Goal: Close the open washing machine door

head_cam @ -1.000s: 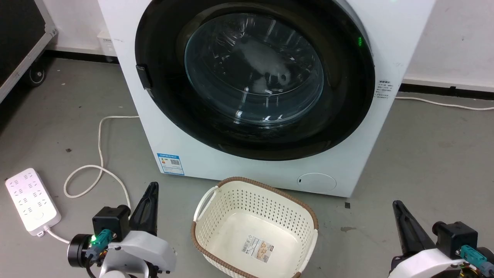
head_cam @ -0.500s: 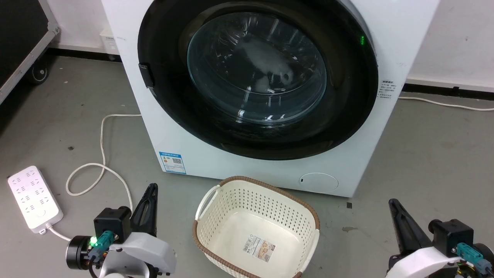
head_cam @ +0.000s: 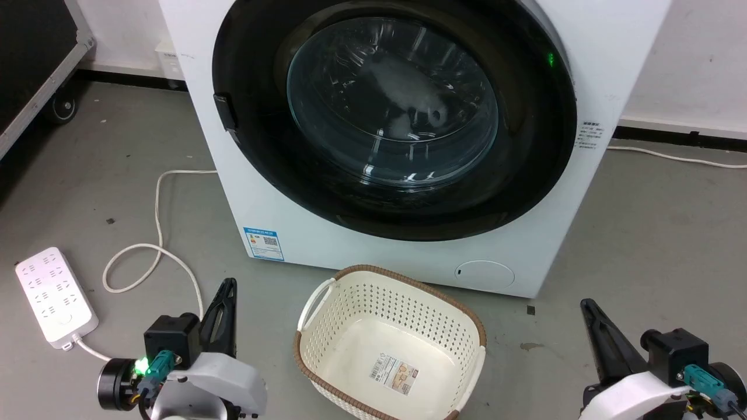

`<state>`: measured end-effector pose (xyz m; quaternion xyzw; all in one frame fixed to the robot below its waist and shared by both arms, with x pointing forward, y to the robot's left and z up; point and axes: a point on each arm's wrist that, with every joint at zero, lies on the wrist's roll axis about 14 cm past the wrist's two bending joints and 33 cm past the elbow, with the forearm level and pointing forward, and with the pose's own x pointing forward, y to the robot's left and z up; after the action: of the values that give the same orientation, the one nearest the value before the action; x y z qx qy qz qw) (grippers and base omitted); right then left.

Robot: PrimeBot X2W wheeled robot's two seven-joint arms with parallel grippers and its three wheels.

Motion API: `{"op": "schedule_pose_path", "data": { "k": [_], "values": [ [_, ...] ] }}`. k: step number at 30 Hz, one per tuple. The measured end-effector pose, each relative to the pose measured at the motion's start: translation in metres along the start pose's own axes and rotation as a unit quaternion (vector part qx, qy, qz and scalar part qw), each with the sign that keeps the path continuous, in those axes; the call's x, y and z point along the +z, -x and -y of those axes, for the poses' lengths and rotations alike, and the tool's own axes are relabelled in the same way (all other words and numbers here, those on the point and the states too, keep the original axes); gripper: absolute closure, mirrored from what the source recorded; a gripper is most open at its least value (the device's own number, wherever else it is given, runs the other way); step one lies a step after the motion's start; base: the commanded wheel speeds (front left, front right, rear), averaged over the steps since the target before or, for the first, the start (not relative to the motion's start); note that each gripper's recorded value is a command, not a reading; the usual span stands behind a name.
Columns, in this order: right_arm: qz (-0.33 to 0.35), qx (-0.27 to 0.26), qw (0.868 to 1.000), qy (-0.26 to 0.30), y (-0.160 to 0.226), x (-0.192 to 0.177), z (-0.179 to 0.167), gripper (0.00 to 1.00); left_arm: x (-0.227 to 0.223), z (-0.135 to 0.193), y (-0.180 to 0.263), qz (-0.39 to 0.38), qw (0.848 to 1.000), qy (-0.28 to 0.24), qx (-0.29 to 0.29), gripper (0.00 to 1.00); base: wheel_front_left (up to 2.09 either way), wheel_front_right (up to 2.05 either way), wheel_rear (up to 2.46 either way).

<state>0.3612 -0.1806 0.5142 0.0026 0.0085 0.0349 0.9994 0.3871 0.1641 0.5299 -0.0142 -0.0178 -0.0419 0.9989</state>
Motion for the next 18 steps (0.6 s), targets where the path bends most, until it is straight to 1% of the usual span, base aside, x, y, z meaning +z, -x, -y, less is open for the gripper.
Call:
{"op": "schedule_pose_path", "data": {
  "k": [18],
  "values": [
    [-0.001, 0.012, 1.0, 0.01, -0.004, 0.0033, -0.0079, 1.0, -0.0008, -0.005, 0.0056, -0.009, 1.0, -0.016, 0.015, 1.0, 0.0, 0.0, 0.0]
  ]
}}
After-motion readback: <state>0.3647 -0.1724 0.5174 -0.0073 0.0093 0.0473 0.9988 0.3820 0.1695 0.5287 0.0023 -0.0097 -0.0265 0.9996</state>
